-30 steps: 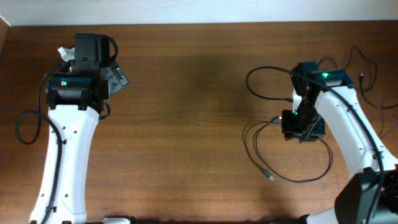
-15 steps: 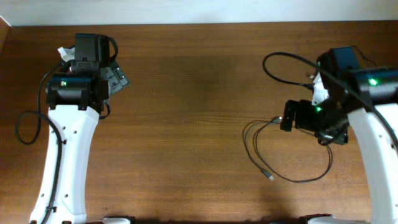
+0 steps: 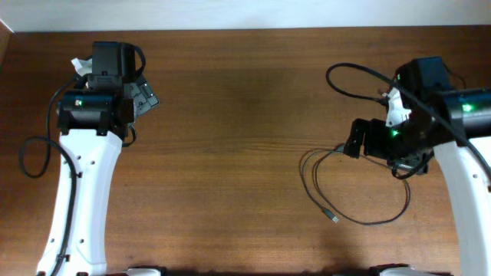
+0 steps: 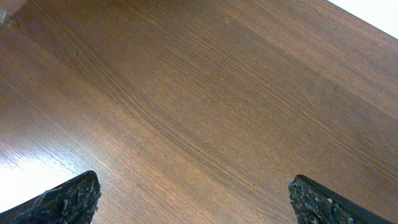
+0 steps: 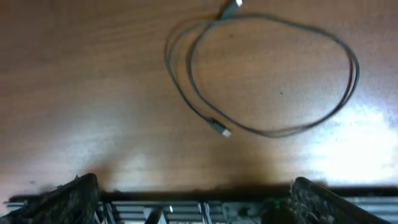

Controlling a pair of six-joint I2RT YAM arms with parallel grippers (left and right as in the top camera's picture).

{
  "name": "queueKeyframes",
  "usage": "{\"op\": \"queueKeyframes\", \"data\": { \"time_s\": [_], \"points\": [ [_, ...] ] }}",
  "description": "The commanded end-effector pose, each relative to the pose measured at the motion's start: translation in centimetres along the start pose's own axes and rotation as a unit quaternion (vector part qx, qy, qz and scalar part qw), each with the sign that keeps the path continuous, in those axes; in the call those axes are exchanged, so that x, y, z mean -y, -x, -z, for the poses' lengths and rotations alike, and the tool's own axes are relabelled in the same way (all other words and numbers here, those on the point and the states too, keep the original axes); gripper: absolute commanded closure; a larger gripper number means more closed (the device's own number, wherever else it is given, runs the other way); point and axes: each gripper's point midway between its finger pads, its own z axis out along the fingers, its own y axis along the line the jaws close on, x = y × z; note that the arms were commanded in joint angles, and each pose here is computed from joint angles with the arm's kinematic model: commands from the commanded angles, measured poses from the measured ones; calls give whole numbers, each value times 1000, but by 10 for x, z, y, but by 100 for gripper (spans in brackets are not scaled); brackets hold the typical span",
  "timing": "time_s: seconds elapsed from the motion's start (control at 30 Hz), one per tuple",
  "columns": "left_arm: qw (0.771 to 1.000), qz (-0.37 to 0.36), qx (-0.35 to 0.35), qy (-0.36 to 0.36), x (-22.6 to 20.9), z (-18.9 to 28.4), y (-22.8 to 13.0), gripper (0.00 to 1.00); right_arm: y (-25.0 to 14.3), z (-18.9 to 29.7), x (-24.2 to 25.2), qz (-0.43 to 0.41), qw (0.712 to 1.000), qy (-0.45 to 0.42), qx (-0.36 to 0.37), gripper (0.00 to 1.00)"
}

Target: Untangle cables

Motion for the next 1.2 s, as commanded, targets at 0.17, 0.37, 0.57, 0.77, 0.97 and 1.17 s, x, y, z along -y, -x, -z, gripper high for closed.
{"op": "queueKeyframes", "data": {
  "time_s": [0.17, 0.37, 0.57, 0.77, 0.97, 1.17],
  "points": [
    [1000, -5, 8, 4, -3, 3, 3, 1, -40, 100, -4, 86, 968, 71, 223, 1],
    [1000, -5, 8, 4, -3, 3, 3, 1, -103, 145, 15, 103, 929, 93, 343, 1],
    [1000, -5, 8, 4, -3, 3, 3, 1, -157, 142, 38, 111, 881, 112, 446, 2],
    [1000, -5, 8, 4, -3, 3, 3, 1, -158, 104, 59, 100, 829, 108, 540, 1],
    [1000, -5, 8, 4, -3, 3, 3, 1, -116, 76, 60, 126, 809, 65, 571, 1],
    [1000, -5, 8, 4, -3, 3, 3, 1, -93, 71, 53, 146, 789, 53, 594, 2]
  ]
}}
